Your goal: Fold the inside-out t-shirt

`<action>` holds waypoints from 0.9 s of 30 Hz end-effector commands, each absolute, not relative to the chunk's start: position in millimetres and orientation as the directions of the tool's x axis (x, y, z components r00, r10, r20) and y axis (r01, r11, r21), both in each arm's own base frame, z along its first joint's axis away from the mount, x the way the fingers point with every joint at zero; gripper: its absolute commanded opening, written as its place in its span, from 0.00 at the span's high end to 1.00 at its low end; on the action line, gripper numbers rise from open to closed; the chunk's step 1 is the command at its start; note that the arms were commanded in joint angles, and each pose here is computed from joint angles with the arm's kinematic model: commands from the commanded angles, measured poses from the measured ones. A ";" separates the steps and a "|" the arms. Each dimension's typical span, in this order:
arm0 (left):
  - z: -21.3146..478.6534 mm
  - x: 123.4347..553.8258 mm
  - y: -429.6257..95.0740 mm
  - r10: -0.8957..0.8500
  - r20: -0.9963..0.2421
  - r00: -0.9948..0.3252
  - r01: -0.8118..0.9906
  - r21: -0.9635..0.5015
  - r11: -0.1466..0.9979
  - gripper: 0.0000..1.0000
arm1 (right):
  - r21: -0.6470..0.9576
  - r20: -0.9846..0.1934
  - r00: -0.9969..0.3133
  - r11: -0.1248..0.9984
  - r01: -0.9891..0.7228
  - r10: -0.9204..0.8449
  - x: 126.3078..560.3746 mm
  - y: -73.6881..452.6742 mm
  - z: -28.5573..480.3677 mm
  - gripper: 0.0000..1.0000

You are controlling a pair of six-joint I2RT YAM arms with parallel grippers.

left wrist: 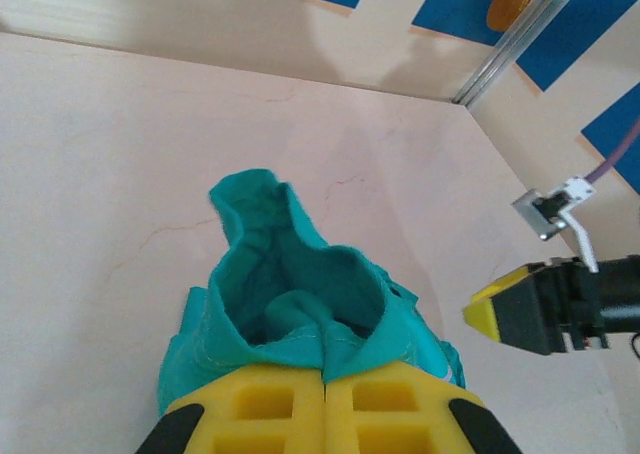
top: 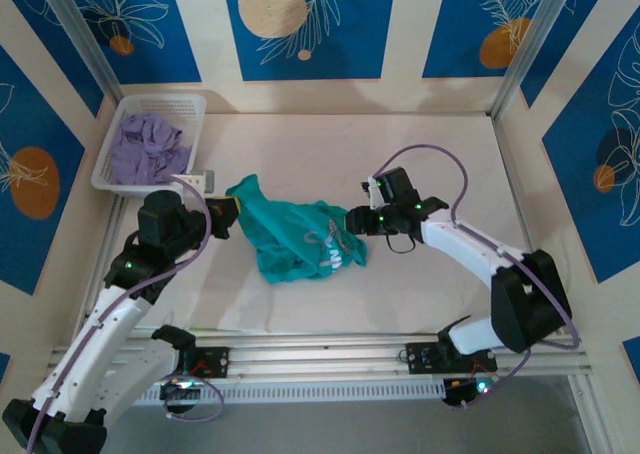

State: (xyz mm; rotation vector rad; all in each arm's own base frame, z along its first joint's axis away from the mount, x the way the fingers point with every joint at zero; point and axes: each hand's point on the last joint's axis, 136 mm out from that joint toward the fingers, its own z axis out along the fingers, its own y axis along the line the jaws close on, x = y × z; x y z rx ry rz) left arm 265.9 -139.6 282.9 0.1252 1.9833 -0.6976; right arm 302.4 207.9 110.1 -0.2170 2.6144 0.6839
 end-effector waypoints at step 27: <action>275.7 272.3 -128.8 -0.187 -0.845 -0.502 0.340 -0.391 0.856 1.00 | 0.632 -0.474 -0.876 0.657 -0.410 -0.090 366.3 297.5 123.5 0.94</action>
